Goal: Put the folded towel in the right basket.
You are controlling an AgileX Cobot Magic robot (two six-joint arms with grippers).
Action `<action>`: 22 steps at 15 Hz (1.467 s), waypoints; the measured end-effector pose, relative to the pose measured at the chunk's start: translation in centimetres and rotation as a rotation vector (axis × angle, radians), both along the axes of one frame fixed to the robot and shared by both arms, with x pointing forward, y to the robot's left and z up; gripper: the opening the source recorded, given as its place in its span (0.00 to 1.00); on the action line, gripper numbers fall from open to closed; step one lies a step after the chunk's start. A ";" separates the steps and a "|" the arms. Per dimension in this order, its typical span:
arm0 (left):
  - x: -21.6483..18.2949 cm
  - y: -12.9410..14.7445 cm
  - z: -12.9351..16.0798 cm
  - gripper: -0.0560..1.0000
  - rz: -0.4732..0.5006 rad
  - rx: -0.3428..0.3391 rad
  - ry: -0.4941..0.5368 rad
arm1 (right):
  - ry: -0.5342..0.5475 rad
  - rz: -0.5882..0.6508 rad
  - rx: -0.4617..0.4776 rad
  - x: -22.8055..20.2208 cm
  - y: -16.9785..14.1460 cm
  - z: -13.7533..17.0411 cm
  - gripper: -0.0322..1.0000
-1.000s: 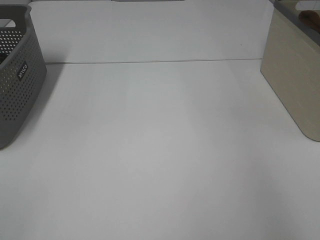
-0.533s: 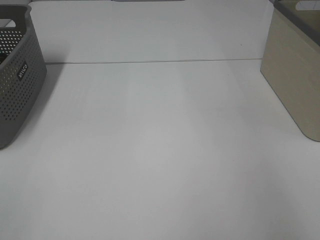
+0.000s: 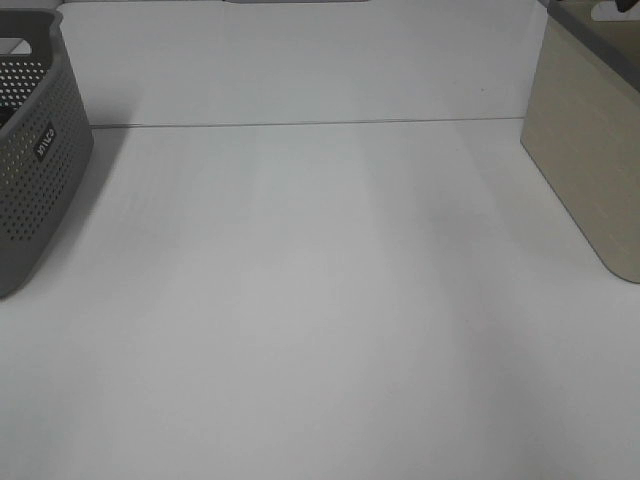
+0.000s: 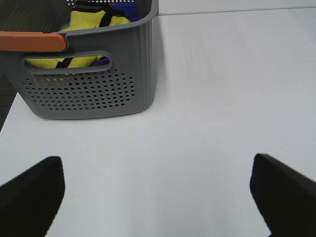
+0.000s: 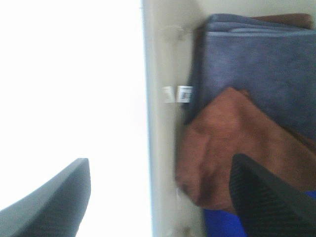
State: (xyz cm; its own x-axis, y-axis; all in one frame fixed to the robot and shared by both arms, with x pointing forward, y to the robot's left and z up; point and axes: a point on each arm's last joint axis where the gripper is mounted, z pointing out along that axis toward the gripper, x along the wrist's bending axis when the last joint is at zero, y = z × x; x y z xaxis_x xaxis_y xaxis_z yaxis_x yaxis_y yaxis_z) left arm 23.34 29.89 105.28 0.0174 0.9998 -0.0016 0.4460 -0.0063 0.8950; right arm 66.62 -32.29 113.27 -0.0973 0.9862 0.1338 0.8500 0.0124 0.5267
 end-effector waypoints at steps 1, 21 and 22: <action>0.0 0.0 0.0 0.97 0.000 0.000 0.000 | -0.006 0.024 0.002 -0.4 1.2 0.6 0.74; 0.0 0.0 0.0 0.97 0.000 0.000 0.000 | 0.305 0.014 -0.022 -31.3 3.7 -9.3 0.74; 0.0 0.0 0.0 0.97 0.000 0.000 0.000 | 0.249 0.009 -0.034 -32.7 3.6 -9.7 0.74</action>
State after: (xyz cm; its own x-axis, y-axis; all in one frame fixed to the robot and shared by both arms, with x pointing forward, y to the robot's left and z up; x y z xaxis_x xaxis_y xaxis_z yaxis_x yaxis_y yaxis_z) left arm 23.34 29.89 105.28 0.0174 0.9998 -0.0016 0.4460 -0.0063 0.8950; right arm 33.95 -28.67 103.57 -0.0747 0.9897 0.1219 0.9532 0.0349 0.3004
